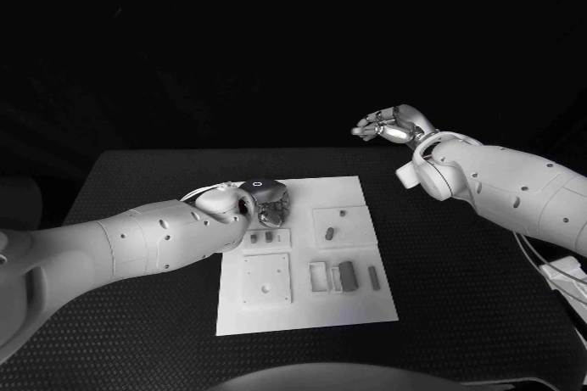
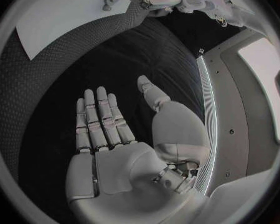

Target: Assemble the parts on the task board

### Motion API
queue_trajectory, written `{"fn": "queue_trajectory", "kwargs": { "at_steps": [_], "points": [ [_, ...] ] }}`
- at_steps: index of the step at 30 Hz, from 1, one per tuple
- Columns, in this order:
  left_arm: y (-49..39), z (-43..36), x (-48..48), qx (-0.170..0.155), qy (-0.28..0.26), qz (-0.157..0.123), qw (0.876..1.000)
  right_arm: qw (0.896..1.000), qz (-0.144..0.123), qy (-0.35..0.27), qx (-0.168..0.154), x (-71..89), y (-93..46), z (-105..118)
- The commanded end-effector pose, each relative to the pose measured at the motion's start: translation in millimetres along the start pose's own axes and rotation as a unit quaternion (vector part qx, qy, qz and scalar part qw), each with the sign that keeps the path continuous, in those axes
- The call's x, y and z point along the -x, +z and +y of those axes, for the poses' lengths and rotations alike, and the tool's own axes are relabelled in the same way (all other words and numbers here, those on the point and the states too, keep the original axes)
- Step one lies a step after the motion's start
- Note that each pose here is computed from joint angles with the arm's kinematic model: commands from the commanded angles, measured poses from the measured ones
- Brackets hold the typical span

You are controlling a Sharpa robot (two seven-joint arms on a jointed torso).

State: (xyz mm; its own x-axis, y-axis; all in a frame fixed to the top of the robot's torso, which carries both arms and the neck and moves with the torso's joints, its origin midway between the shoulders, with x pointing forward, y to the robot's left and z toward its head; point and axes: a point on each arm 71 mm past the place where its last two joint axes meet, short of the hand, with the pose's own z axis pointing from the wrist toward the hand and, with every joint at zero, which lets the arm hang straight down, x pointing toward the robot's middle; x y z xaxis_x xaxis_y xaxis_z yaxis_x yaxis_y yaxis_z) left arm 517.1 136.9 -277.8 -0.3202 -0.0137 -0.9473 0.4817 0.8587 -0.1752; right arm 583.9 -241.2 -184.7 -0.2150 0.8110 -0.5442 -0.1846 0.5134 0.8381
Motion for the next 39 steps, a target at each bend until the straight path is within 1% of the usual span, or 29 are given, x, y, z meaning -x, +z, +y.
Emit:
{"fn": "queue_trajectory", "kwargs": {
  "at_steps": [1,5,13,18,28,31,36,39],
  "points": [
    [0.5,-2.3,-6.2,-0.006,0.005,0.013,1.000,1.000,0.007,0.002,0.005,-1.5,0.1,1],
    [0.8,-1.9,-7.8,-0.005,0.004,0.012,1.000,1.000,0.008,0.002,0.005,-1.8,0.1,1],
    [0.6,-1.5,-7.1,-0.008,0.004,0.007,1.000,1.000,0.007,0.002,0.005,-1.6,0.0,1],
    [0.6,-2.5,-5.9,-0.010,0.003,-0.002,1.000,1.000,0.008,0.002,0.005,-2.0,-0.1,1],
    [0.3,0.6,-3.2,-0.008,0.003,-0.019,1.000,1.000,0.007,0.003,0.005,-1.8,-0.3,0],
    [-0.4,0.6,-1.7,-0.014,0.002,-0.030,0.999,1.000,0.007,0.003,0.005,-1.9,-0.5,0],
    [-5.4,5.1,2.7,-0.014,-0.014,-0.062,0.998,1.000,0.006,0.003,0.004,-0.7,-0.8,0],
    [-7.6,5.1,3.7,-0.017,-0.024,-0.070,0.997,1.000,0.005,0.003,0.003,-0.1,-0.9,-1]
  ]
}}
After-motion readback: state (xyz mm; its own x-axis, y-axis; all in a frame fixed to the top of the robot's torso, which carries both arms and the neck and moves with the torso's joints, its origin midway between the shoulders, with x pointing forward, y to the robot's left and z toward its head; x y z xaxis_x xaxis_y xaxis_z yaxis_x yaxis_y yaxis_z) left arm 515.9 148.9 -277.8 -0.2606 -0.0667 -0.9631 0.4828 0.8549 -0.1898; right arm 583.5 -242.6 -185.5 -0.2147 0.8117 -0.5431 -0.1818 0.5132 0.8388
